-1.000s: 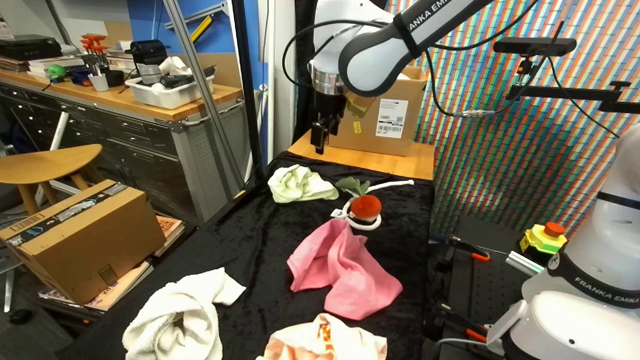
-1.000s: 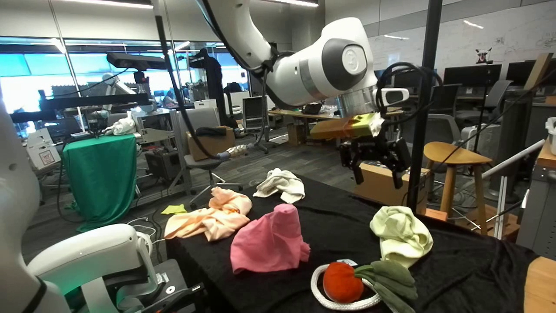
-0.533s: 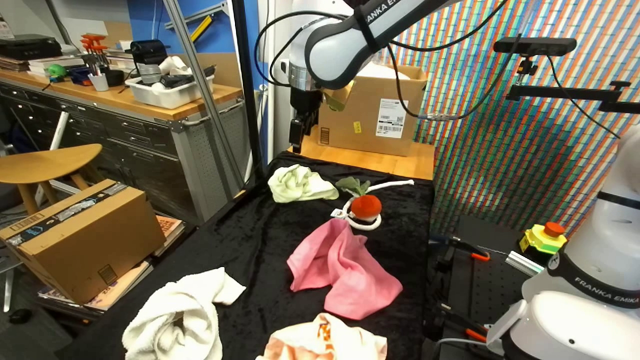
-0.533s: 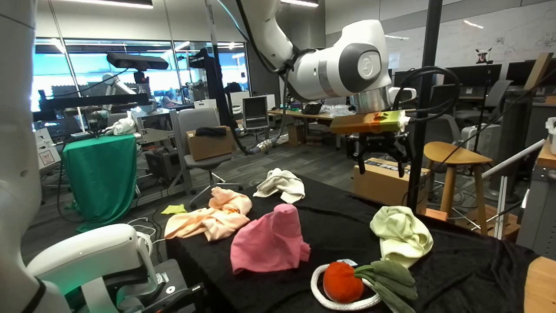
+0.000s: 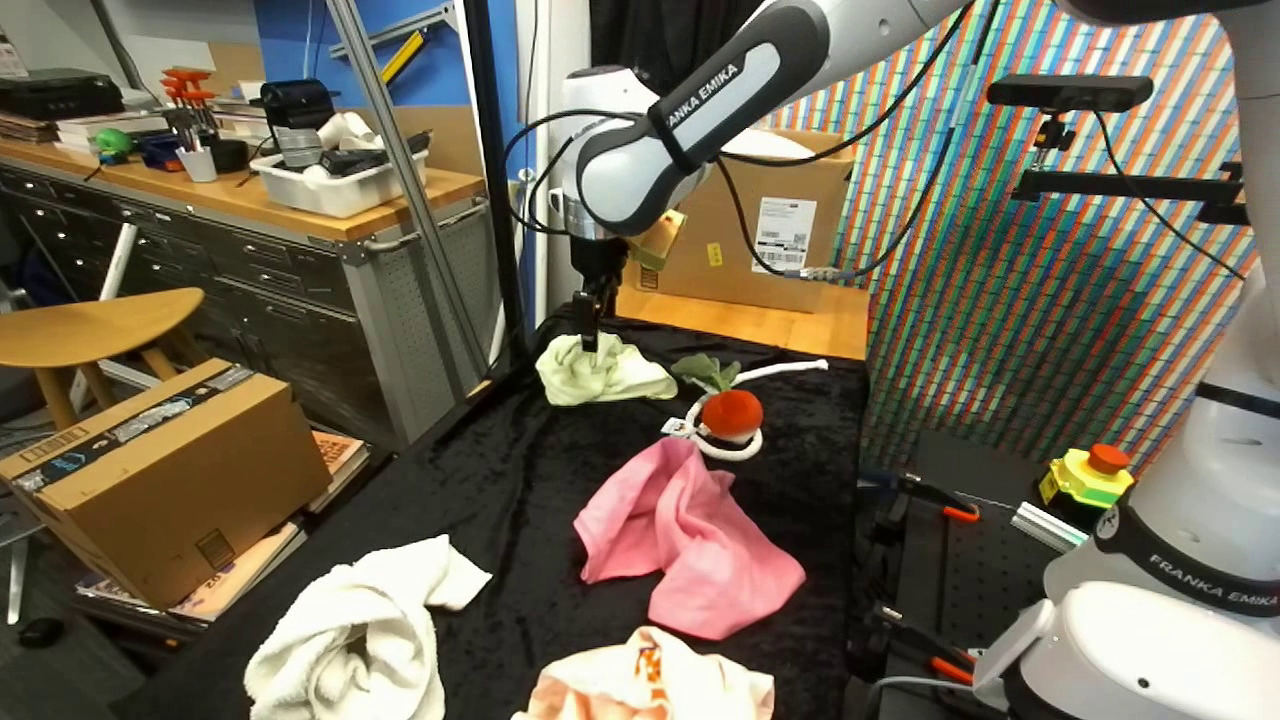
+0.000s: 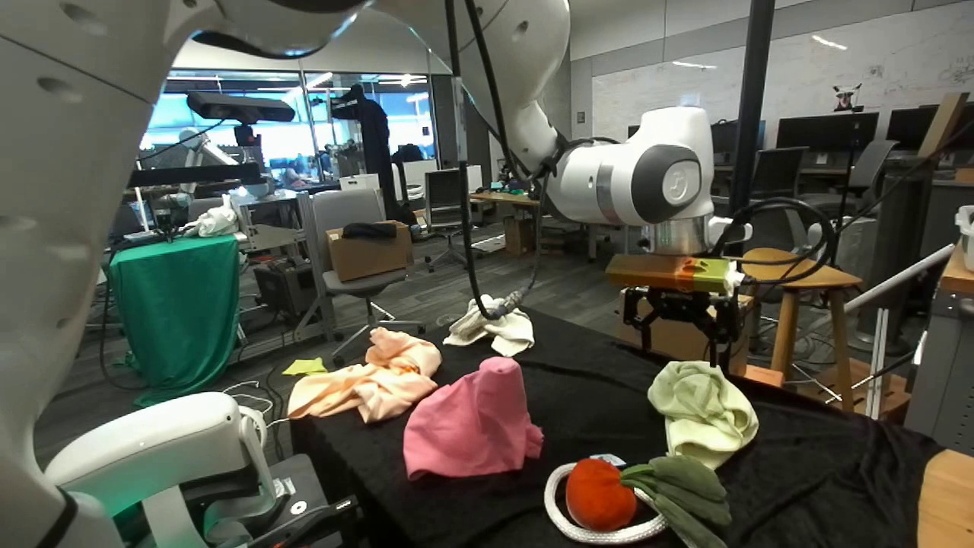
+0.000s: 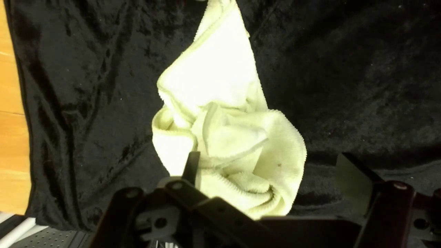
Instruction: Pile up the objects on the table.
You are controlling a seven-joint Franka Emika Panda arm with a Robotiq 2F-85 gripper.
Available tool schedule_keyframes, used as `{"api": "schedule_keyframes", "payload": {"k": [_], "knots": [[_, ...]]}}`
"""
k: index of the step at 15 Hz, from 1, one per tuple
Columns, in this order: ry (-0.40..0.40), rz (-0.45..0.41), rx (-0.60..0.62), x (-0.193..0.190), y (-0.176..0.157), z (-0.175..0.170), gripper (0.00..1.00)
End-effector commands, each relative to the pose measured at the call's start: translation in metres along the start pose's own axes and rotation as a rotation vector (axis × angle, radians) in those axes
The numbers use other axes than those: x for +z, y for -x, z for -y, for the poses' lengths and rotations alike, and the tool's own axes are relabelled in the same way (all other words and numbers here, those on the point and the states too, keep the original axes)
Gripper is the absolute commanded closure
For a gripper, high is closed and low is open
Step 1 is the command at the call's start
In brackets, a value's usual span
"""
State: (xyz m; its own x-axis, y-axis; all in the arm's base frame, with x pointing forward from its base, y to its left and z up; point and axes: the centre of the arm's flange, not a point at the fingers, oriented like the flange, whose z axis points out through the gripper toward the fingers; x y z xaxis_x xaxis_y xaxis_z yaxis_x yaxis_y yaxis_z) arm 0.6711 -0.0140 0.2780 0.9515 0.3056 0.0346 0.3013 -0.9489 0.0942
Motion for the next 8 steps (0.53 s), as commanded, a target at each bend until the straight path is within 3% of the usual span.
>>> {"api": "schedule_keyframes", "payload": {"k": [1,8], "knots": [[-0.058,0.018,-0.007,0.022,-0.019,-0.011,0.00],[-0.118,0.015,-0.066,0.053,-0.023,-0.007,0.00]]}}
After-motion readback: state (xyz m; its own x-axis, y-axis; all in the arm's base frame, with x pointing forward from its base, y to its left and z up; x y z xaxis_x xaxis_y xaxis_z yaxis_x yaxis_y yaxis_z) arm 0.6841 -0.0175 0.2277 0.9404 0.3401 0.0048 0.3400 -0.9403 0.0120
